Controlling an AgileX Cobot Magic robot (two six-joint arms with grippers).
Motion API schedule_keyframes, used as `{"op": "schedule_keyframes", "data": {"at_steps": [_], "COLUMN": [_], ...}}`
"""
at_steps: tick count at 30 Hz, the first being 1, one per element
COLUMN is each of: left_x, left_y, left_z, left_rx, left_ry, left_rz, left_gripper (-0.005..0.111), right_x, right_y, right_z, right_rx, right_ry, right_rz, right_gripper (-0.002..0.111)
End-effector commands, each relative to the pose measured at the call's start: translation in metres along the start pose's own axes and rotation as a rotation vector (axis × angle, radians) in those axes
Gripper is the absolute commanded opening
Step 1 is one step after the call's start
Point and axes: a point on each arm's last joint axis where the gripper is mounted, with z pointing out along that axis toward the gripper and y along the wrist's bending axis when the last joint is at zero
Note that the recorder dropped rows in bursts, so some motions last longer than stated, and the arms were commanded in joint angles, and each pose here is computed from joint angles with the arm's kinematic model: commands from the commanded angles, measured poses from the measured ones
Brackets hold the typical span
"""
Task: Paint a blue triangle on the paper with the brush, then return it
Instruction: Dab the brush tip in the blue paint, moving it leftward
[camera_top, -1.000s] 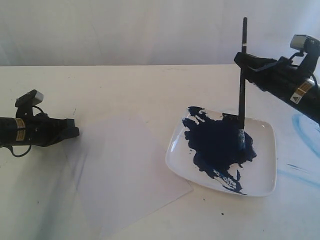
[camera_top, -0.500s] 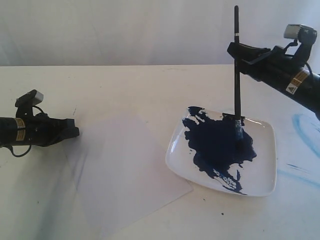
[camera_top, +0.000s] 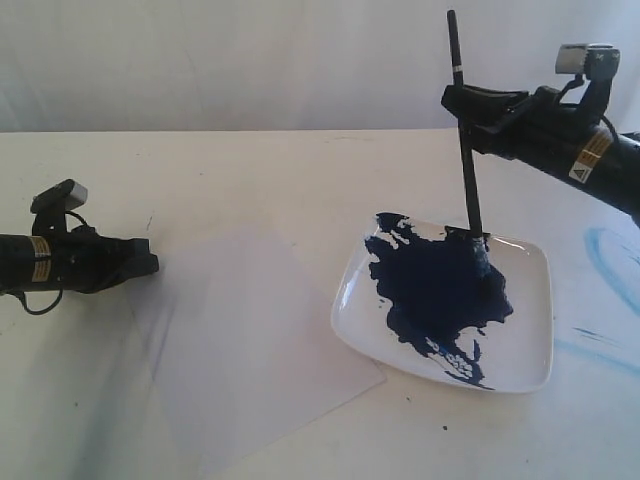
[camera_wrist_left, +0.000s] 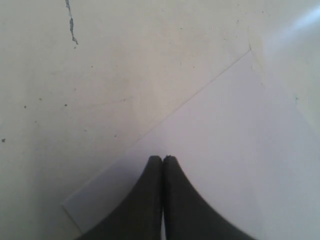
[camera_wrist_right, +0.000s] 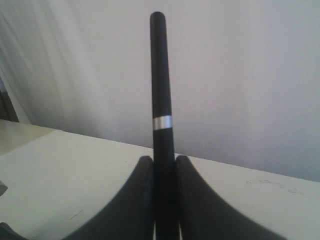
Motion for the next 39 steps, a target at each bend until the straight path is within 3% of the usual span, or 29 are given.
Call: {"op": "schedule_keyframes", "data": {"at_steps": [1, 16, 32, 39], "left_x": [0.004, 0.004, 0.004, 0.004], "left_y": [0.004, 0.004, 0.004, 0.004], "left_z": [0.001, 0.001, 0.001, 0.001], "left_rx": [-0.047, -0.045, -0.045, -0.045], "left_ry": [0.031, 0.031, 0.031, 0.031], "left_rz": [0.021, 0.021, 0.021, 0.021], "left_gripper": [0.0, 0.0, 0.0, 0.0], "right_x": [-0.018, -0.021, -0.014, -0.01], "right_y": [0.008, 0.028, 0.027, 0.043], "right_z": [0.002, 0.016, 0.023, 0.038], "right_rx": [-0.06, -0.13, -0.089, -0.102], "right_ry": [-0.017, -0.021, -0.055, -0.086], "right_rz": [-0.08, -0.213, -0.125, -0.084], "right_gripper": [0.0, 0.0, 0.0, 0.0]}}
